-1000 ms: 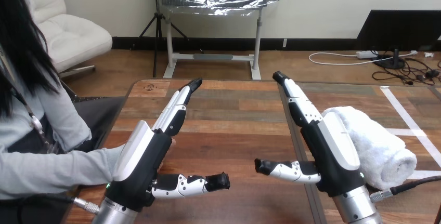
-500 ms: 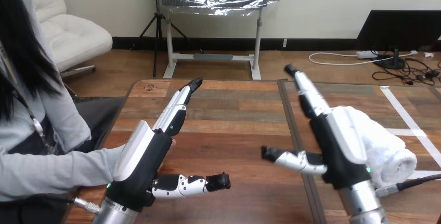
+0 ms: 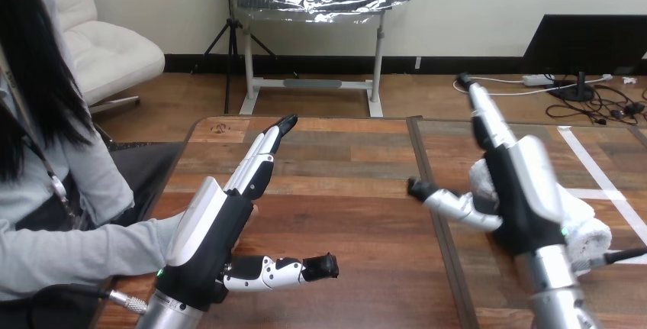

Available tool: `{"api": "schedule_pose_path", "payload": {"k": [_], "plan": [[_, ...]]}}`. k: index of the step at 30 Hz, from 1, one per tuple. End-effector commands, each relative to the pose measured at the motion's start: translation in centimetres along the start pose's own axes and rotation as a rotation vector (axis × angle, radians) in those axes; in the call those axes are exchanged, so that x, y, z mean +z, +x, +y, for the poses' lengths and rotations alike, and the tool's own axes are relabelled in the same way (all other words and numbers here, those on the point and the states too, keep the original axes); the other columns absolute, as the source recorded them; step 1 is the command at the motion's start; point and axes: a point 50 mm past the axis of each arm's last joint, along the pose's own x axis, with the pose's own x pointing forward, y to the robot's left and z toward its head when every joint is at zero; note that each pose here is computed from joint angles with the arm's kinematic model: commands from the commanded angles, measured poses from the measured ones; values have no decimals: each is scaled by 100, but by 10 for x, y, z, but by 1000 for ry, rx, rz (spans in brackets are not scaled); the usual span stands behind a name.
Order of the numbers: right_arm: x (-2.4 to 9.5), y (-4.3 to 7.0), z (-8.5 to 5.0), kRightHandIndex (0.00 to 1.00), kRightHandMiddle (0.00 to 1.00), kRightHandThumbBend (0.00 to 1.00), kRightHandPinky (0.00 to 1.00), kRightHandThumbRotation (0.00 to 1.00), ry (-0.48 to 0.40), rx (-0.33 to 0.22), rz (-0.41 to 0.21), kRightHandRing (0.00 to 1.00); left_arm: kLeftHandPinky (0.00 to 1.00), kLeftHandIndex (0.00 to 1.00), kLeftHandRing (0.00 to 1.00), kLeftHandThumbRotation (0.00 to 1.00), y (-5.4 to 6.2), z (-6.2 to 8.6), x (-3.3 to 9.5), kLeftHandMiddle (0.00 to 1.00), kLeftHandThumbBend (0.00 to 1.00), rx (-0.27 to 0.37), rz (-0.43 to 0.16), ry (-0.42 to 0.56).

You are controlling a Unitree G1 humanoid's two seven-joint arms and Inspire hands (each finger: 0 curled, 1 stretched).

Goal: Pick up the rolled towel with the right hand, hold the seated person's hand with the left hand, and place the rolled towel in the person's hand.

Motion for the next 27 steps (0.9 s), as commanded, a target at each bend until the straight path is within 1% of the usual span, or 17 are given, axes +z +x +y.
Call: {"api": "schedule_pose_path", "payload": {"k": [1,10,15,22,27], "plan": [[18,41,-33,100,100,100,94,89,-33,-113,-91,100,96,100,100,62,23,8,7,100,100,38,-80,16],[19,54,-50,100,100,100,95,86,-23,-126,-50,100,96,100,100,62,23,8,8,100,100,36,-86,17],[19,60,-58,100,100,100,93,82,-20,-133,-23,100,96,100,100,62,23,7,8,100,100,36,-85,12],[19,69,-69,100,99,100,91,78,-42,-159,10,100,96,100,100,61,24,7,8,100,100,38,-88,15],[18,75,-76,100,98,100,90,75,-57,-173,21,100,96,100,100,61,24,6,8,100,100,37,-90,15]]}}
